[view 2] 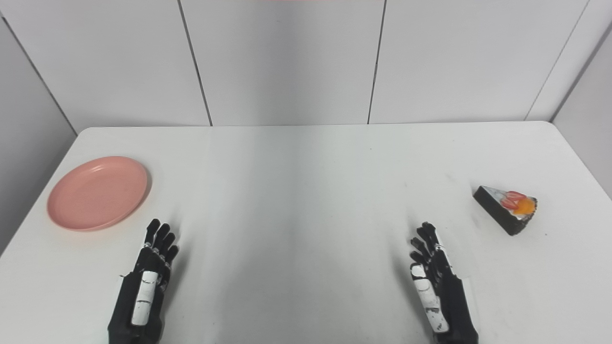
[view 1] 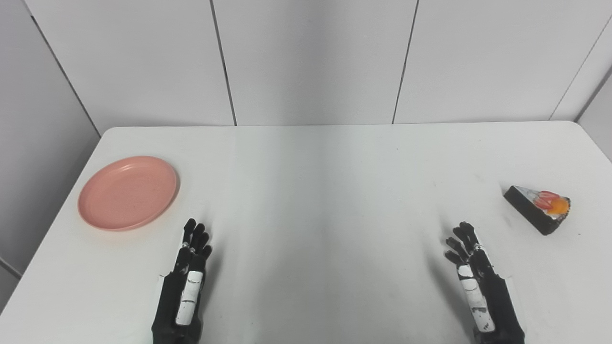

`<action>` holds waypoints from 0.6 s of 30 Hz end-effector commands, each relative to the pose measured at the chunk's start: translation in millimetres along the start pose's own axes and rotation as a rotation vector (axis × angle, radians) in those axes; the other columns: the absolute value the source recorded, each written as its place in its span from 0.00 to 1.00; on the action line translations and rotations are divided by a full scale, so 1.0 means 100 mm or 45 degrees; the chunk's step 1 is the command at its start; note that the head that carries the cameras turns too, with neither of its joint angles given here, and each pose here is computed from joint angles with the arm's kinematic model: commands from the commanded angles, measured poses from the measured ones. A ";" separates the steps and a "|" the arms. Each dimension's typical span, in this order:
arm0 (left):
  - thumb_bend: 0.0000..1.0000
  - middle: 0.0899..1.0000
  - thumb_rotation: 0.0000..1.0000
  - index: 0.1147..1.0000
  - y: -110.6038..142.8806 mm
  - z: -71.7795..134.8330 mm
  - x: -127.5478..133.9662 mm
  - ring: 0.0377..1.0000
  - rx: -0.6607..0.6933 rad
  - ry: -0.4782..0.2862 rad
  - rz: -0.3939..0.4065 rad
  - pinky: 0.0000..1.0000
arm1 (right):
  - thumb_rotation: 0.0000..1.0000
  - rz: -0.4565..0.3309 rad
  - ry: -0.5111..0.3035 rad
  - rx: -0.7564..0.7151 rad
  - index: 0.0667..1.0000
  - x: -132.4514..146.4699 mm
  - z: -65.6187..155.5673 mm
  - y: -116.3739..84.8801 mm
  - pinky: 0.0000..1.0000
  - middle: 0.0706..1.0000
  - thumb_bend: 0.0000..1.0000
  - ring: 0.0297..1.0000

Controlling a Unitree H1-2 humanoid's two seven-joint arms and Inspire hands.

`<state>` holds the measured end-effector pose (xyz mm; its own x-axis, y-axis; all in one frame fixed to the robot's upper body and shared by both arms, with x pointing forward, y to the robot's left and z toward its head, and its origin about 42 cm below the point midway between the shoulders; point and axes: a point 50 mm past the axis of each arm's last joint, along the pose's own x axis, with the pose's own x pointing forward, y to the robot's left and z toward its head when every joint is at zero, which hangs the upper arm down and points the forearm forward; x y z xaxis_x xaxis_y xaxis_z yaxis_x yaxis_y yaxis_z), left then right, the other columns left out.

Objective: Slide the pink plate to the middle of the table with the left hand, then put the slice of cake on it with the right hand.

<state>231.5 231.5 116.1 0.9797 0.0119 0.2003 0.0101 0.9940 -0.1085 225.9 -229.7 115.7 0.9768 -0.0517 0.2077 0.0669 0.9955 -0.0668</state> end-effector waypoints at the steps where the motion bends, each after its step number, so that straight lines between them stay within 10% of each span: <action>1: 0.79 1.00 0.81 1.00 0.02 0.08 0.00 1.00 0.025 -0.031 -0.028 1.00 | 0.90 0.002 -0.071 -0.012 0.93 0.02 0.10 -0.01 0.87 0.93 0.80 0.89; 18: 0.79 1.00 0.82 1.00 0.01 0.06 0.00 0.99 0.043 -0.024 -0.033 1.00 | 0.90 0.033 -0.062 -0.011 0.93 0.02 0.09 0.01 0.87 0.93 0.82 0.89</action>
<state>231.5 231.1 116.0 0.9800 0.0082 0.1988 0.0107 0.9955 -0.0937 226.0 -228.0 115.6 0.9778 -0.0330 0.2069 0.0518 0.9949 -0.0862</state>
